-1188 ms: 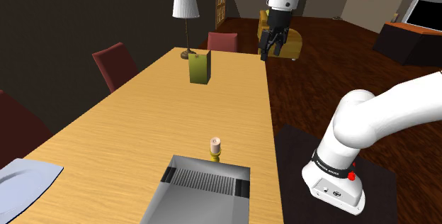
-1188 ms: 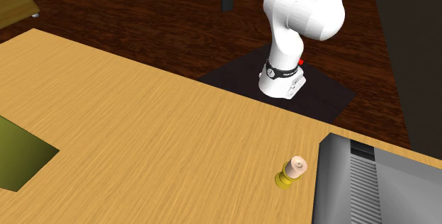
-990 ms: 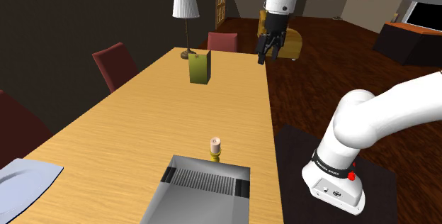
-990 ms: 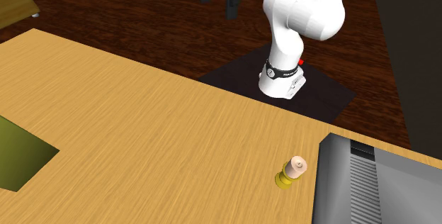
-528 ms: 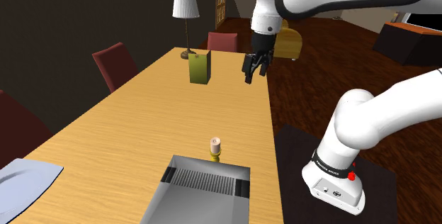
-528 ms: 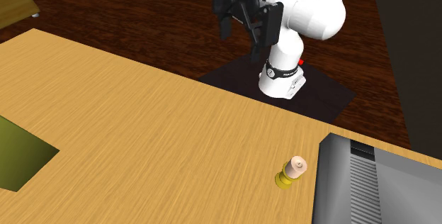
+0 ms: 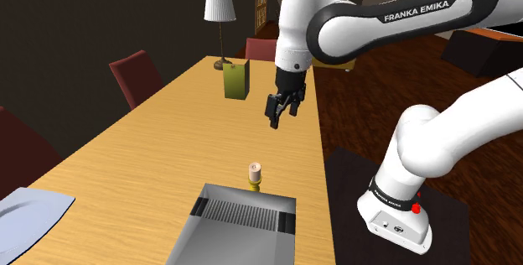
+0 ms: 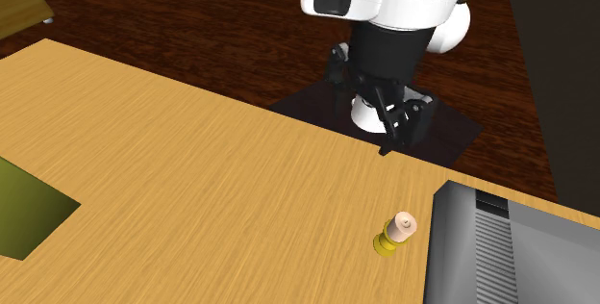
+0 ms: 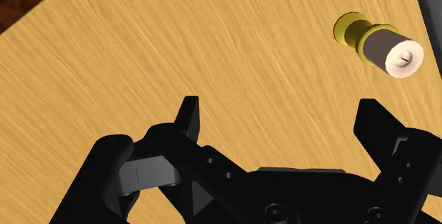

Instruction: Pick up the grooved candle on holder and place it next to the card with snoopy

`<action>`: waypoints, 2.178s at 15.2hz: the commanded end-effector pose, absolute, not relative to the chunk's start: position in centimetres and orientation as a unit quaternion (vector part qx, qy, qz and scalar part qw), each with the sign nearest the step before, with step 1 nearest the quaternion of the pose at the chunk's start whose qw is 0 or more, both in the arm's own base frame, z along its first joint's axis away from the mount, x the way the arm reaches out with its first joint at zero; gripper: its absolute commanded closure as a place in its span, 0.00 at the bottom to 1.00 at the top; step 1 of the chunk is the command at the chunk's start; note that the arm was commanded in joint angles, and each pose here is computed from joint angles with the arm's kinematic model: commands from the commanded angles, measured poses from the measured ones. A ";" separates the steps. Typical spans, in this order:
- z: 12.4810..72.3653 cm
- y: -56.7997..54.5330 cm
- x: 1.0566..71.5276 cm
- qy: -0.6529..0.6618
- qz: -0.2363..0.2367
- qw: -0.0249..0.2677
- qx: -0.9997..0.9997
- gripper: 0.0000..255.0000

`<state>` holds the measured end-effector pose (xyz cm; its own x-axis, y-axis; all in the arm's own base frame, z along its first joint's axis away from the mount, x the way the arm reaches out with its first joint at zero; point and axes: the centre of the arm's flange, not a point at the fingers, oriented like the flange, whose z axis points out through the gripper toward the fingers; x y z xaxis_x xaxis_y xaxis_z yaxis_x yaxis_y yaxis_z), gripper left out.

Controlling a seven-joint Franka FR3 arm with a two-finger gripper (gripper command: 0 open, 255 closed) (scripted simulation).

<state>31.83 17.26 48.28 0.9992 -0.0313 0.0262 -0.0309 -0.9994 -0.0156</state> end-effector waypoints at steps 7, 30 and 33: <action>42.5 26.2 31.5 0.004 -0.011 0.007 -1.000 0.00; 36.3 29.4 31.5 0.000 -0.010 0.006 -1.000 1.00; 36.4 29.4 31.5 0.000 -0.010 0.006 -1.000 1.00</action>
